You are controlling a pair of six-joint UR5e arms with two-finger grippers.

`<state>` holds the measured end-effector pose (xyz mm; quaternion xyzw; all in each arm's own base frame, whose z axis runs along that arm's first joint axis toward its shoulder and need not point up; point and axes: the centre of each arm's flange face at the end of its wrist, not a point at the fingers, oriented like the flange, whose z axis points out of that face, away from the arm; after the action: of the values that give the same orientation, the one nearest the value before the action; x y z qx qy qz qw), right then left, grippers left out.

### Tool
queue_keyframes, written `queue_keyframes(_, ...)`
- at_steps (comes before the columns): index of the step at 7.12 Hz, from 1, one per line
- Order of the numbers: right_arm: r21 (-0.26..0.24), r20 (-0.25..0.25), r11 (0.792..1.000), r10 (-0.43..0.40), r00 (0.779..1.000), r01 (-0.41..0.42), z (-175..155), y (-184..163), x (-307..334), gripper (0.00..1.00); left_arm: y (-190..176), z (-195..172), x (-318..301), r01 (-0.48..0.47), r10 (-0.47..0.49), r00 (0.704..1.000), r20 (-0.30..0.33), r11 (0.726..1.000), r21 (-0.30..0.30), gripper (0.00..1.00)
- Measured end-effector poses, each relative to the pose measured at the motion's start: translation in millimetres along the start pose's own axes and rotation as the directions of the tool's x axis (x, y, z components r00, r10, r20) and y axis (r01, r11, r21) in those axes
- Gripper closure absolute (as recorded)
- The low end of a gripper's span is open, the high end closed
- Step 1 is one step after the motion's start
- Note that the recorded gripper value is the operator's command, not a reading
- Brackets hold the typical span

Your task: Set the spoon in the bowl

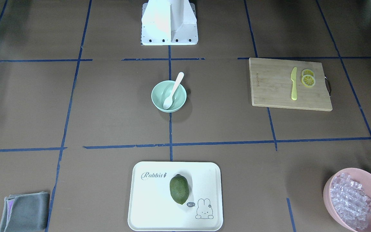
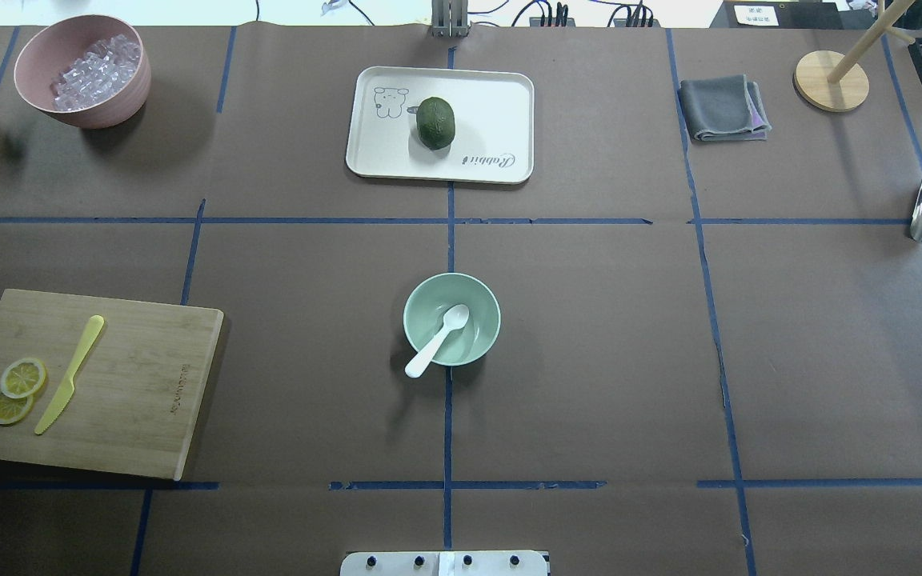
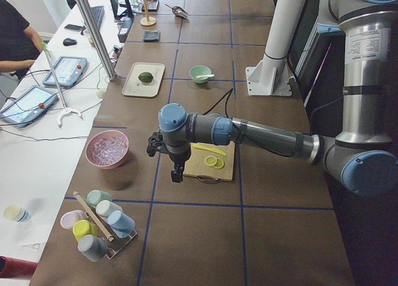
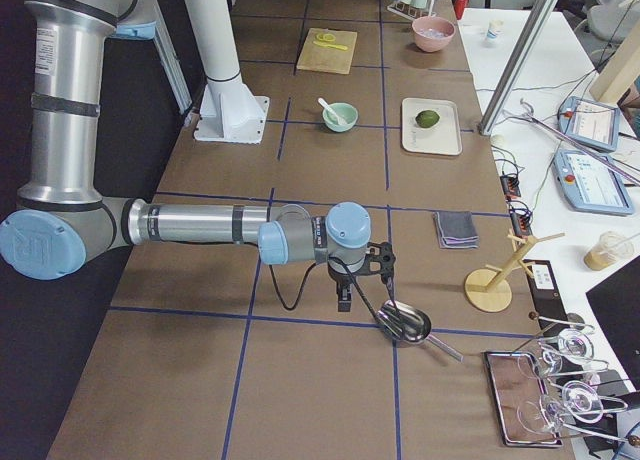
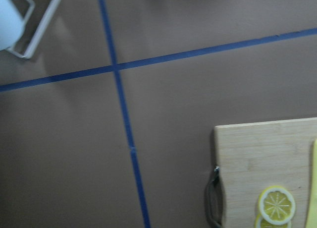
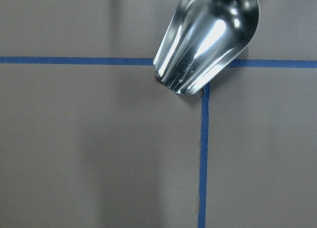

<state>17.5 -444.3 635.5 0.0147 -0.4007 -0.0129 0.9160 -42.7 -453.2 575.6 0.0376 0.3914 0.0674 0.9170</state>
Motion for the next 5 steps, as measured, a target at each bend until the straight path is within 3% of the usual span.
queue_keyframes(2, -0.025, -0.002, 0.999, -0.023, 1.0, 0.023, 6, -2, 0, 0.0, 5, -8, -20, 0.037, -0.036, 0.999, -0.015, 0.999, 0.013, 0.0)
queue_keyframes(5, -0.003, 0.003, 1.0, -0.03, 1.0, 0.03, -8, -2, 8, 0.0, 2, 3, -34, 0.087, -0.088, 0.996, -0.033, 0.996, -0.025, 0.0)
